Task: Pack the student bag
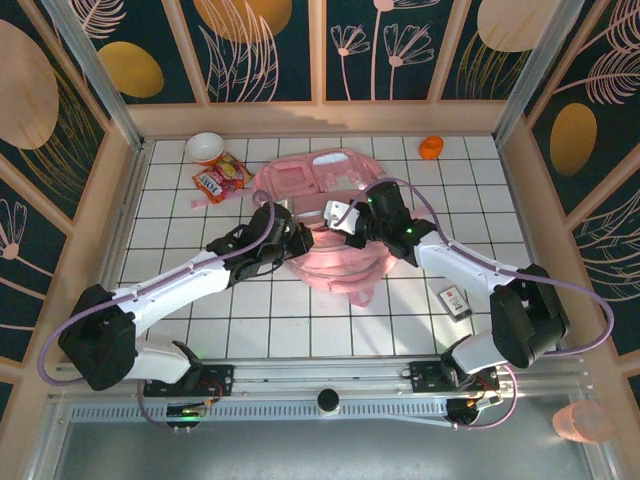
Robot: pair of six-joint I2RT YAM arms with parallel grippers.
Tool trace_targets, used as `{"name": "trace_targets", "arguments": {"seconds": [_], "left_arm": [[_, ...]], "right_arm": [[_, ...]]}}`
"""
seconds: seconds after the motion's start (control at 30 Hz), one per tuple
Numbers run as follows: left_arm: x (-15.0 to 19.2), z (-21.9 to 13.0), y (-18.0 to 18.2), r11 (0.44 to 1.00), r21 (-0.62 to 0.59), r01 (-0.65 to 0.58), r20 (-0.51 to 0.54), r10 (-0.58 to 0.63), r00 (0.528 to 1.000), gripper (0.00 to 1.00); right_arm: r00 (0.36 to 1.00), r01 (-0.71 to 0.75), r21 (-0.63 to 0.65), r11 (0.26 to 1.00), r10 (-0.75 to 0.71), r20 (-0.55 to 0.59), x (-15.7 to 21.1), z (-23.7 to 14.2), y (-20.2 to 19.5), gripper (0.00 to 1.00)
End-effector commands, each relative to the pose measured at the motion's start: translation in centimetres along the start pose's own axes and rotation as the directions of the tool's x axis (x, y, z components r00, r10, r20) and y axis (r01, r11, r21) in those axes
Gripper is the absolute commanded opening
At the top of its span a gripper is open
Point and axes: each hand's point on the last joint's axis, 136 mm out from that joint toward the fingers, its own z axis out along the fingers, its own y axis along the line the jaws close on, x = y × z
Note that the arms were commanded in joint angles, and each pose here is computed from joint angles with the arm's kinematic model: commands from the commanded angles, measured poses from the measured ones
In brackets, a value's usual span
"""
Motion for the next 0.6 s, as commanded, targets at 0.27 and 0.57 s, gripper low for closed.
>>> {"name": "trace_targets", "arguments": {"seconds": [0.27, 0.57], "left_arm": [[-1.6, -2.5, 5.8, 0.979, -0.198, 0.044, 0.123, -0.02, 0.992, 0.0], [-6.1, -2.6, 9.4, 0.957, -0.292, 0.002, 0.241, 0.071, 0.968, 0.0]], "right_arm": [[0.99, 0.011, 0.025, 1.0, -0.014, 0.141, -4.3, -3.6, -2.7, 0.0], [0.979, 0.078, -0.127, 0.989, -0.052, 0.195, -5.9, -5.6, 0.0, 0.0]]}}
